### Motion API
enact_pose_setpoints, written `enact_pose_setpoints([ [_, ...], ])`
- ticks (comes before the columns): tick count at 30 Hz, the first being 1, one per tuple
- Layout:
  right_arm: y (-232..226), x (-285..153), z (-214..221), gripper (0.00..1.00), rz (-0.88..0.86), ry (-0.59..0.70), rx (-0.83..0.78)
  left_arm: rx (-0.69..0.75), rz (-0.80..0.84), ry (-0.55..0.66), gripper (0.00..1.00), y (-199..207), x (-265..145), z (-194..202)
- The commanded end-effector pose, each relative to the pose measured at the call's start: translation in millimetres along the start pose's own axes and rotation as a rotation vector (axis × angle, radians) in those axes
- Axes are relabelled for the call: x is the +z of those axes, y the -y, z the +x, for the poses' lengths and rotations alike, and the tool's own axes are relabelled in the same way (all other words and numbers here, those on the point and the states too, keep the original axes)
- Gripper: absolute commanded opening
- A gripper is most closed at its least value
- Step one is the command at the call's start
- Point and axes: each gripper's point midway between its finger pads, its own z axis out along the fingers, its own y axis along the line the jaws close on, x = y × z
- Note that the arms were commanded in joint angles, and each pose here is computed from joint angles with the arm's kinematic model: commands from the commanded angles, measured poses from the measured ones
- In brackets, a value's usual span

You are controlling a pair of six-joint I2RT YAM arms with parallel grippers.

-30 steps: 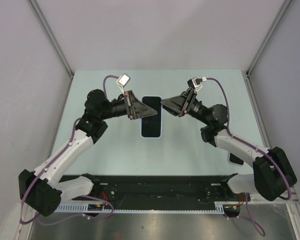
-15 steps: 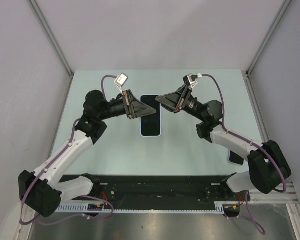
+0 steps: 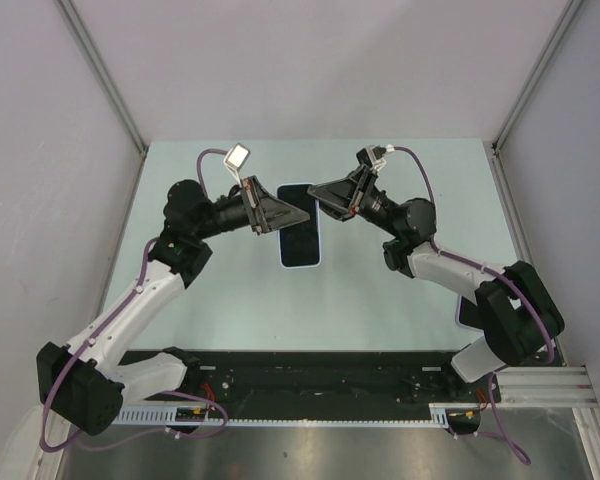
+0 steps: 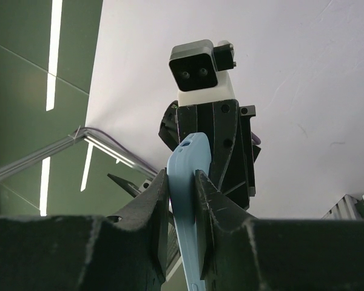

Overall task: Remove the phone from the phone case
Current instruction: Remove the phone case from the phone.

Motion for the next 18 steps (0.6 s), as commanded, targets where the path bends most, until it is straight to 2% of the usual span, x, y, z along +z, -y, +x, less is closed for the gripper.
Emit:
enact_pose_setpoints([
  [1,-44.8,11.3,-4.6,0.17,-0.146,0.023,-0.025,0.094,0.104,-0.017,0.0,31.4,-5.9,2.0],
  [4,-44.1,11.5,-4.3,0.17,-0.138,0.022,-0.032,0.093,0.104,-0.019,0.0,30.9,-5.4,2.0],
  [9,-45.2,11.5,-6.4,0.28,-0.141,0.03,-0.034,0.092,0.107,-0.02,0.0,32.0,-5.6,2.1],
  [18,-51.4,9.5,-10.8,0.35,-0.141,0.041,-0.06,0.089,0.106,-0.018,0.0,31.4,-5.2,0.4],
])
